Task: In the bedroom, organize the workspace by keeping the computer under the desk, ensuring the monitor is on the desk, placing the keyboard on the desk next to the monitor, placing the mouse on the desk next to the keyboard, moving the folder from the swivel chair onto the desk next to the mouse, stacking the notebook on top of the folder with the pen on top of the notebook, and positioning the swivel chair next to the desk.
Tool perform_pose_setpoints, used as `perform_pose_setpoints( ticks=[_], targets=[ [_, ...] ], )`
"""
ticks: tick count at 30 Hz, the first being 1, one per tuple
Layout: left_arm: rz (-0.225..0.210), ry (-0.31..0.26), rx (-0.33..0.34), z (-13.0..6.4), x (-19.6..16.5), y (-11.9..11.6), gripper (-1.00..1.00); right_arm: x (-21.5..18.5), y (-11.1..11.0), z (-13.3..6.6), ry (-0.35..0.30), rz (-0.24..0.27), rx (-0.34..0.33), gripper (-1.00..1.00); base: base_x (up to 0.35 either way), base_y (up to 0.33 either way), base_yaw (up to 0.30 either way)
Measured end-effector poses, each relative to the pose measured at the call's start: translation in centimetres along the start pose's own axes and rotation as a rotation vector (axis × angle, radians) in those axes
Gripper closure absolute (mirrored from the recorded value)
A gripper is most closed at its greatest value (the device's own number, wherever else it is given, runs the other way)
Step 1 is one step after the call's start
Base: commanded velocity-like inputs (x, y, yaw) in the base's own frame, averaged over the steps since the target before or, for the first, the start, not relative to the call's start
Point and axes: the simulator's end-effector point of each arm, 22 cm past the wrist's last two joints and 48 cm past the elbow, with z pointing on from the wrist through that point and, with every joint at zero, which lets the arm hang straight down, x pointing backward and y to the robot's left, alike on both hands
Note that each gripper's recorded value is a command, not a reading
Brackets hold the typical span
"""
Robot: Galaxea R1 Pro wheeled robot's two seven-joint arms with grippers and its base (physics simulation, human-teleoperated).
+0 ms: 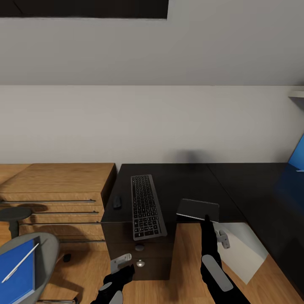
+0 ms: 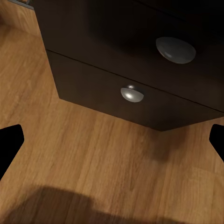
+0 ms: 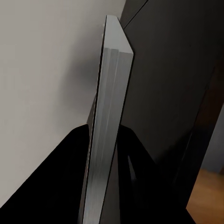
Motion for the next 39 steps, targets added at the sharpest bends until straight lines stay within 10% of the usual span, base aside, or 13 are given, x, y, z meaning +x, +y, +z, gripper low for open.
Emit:
perform_pose_setpoints(
  ticks=[5, 6, 39],
  targets=[
    [0.001, 0.0, 0.0, 0.0, -0.01, 0.0, -1.0, 0.0, -0.05, 0.0, 0.0, 0.0, 0.002, 1.0, 0.0, 0.0, 0.0],
    [0.001, 0.0, 0.0, 0.0, -0.01, 0.0, -1.0, 0.0, -0.05, 0.0, 0.0, 0.0, 0.002, -1.0, 0.0, 0.0, 0.0],
    [-0.001, -0.005, -0.001, 0.02, -0.08, 0.02, -1.0, 0.25, -0.17, -0.02, 0.009, -0.003, 0.005, -1.0, -0.051, 0.0, 0.0]
  ],
)
